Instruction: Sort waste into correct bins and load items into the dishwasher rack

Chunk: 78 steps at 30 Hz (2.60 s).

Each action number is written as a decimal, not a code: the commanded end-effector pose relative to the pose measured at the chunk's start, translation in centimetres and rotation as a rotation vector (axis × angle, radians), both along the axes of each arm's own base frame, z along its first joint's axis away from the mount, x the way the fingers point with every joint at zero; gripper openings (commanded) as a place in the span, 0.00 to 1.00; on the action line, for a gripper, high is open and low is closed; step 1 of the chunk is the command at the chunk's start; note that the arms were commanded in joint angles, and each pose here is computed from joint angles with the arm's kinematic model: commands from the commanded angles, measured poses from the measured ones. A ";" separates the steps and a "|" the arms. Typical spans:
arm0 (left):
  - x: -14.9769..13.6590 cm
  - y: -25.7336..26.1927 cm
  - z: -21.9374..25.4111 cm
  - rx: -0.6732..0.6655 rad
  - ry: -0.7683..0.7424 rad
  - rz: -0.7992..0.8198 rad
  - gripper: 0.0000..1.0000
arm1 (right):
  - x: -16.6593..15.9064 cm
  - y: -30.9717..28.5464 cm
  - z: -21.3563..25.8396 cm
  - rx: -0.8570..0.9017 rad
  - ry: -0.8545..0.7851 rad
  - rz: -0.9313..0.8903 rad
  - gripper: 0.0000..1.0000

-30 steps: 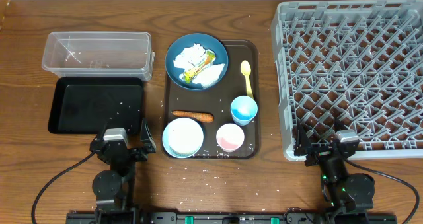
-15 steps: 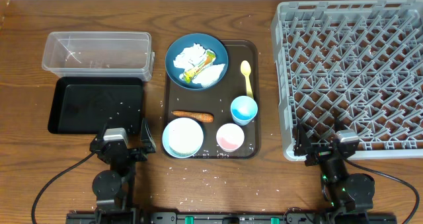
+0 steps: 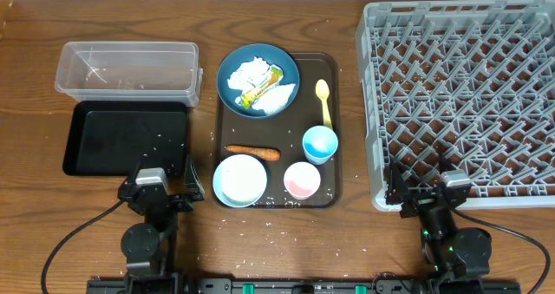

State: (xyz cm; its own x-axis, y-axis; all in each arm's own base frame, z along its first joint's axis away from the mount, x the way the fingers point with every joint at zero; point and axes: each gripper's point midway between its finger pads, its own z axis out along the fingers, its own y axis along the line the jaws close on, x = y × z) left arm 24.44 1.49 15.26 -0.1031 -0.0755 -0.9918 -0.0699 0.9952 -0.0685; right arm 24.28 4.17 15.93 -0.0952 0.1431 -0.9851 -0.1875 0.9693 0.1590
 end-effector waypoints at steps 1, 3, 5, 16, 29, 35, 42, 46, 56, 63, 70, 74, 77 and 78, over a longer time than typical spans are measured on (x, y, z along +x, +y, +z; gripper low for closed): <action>-0.1 0.3 -1.6 0.007 0.048 0.014 0.99 | 0.0 -0.2 0.0 0.012 0.002 -0.016 0.99; -0.1 0.3 -1.6 0.007 0.048 0.014 0.99 | 0.0 -0.2 -0.1 0.013 0.003 -0.015 0.99; -0.1 0.3 -1.6 0.007 0.048 0.014 0.99 | 0.0 -0.2 -0.1 0.013 0.003 -0.015 0.99; 0.0 -0.6 -1.2 0.002 0.029 -0.039 0.99 | 0.1 -0.5 1.1 0.009 -0.044 -0.033 0.99; 0.3 -2.7 7.7 0.049 -0.024 -0.163 0.99 | -0.3 0.3 7.4 -0.037 -0.023 0.018 0.99; 4.2 -4.0 11.0 0.012 0.136 -0.250 0.99 | 1.1 0.5 9.2 -0.060 0.147 0.026 0.99; 12.9 -7.8 12.1 -0.008 0.403 -0.360 0.99 | 3.4 0.7 8.3 -0.084 0.360 0.028 0.99; 17.1 -10.8 10.4 -0.015 0.649 -0.418 0.99 | 4.3 1.4 7.2 -0.080 0.425 0.059 0.99; 25.0 -18.5 3.9 0.111 0.807 -0.587 0.99 | 4.0 2.6 4.5 -0.051 0.545 0.128 0.99; 24.8 -19.9 -3.4 0.234 0.936 -0.660 0.99 | 3.5 2.5 3.8 -0.064 0.579 0.131 0.99; 25.4 -18.7 -9.0 0.277 1.036 -0.599 0.99 | 3.2 2.5 3.5 -0.065 0.597 0.131 0.99; 25.9 -18.4 -11.0 0.287 1.053 -0.583 0.99 | 3.2 2.5 3.5 -0.065 0.597 0.131 0.99; 25.8 -18.3 -12.4 0.285 1.077 -0.582 0.99 | 3.2 2.5 3.5 -0.065 0.597 0.131 0.99; 25.7 -18.2 -12.8 0.284 1.087 -0.582 0.99 | 3.2 2.5 3.5 -0.065 0.597 0.131 0.99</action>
